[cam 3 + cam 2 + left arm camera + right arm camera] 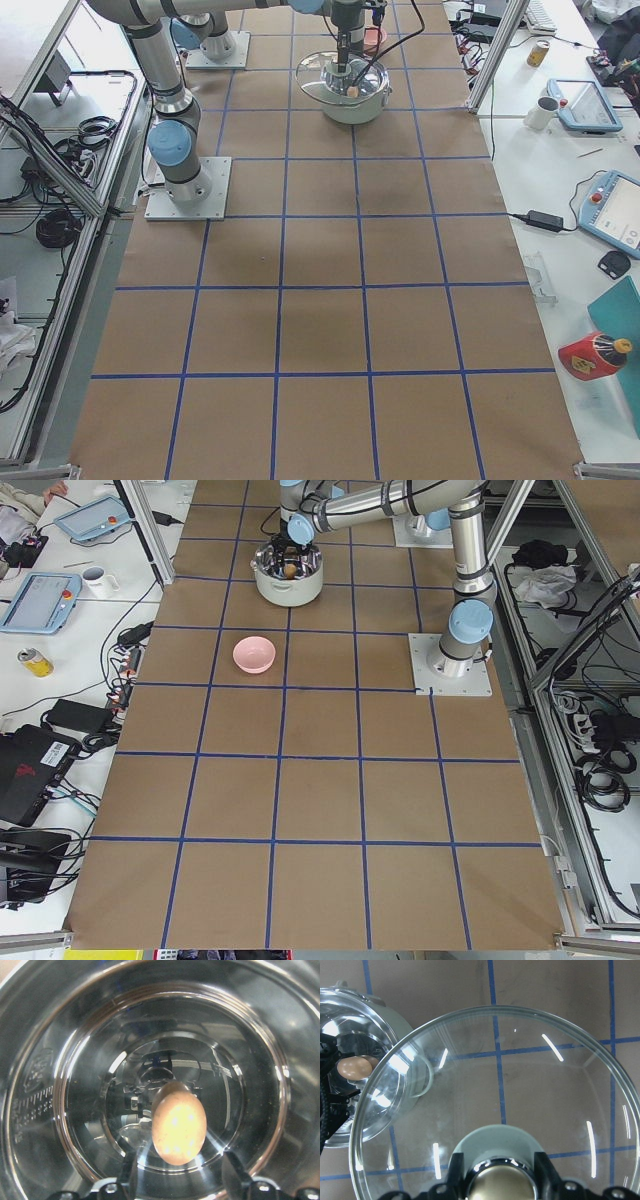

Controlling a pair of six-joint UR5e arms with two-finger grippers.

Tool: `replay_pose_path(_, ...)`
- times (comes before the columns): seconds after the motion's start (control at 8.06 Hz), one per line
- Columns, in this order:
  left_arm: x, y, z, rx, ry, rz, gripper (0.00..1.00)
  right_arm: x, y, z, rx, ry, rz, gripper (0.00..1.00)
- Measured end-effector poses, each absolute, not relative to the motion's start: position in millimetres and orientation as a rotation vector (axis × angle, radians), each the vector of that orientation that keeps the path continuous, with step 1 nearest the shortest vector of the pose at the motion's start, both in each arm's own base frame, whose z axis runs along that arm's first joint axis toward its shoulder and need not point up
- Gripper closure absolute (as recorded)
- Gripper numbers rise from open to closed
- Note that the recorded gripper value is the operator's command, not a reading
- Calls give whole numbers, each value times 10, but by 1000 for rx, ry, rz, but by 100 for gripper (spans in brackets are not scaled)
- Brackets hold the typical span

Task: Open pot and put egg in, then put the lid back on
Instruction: 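Lower the egg into the pot and open the left gripper, then withdraw the left gripper from the pot toward the bowl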

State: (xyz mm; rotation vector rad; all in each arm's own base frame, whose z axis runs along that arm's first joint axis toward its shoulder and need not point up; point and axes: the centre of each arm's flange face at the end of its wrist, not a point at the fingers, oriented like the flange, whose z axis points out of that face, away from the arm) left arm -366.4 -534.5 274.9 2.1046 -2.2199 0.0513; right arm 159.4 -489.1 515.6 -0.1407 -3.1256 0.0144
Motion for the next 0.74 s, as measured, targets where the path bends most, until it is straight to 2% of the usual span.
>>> replay_pose_path(0.12, -3646, -5325, 2916, 2054, -2236, 73, 34, 1594, -4891, 5156, -141, -3126, 14, 65)
replay_pose_path(0.62, -3134, -5272, 3707, 1726, -2519, 305, 21, 1609, -4893, 5159, -140, -3129, 21, 65)
replay_pose_path(0.74, -2830, -5325, 3908, 1644, -2588, 333, 14, 1617, -4905, 5149, -139, -3130, 23, 65)
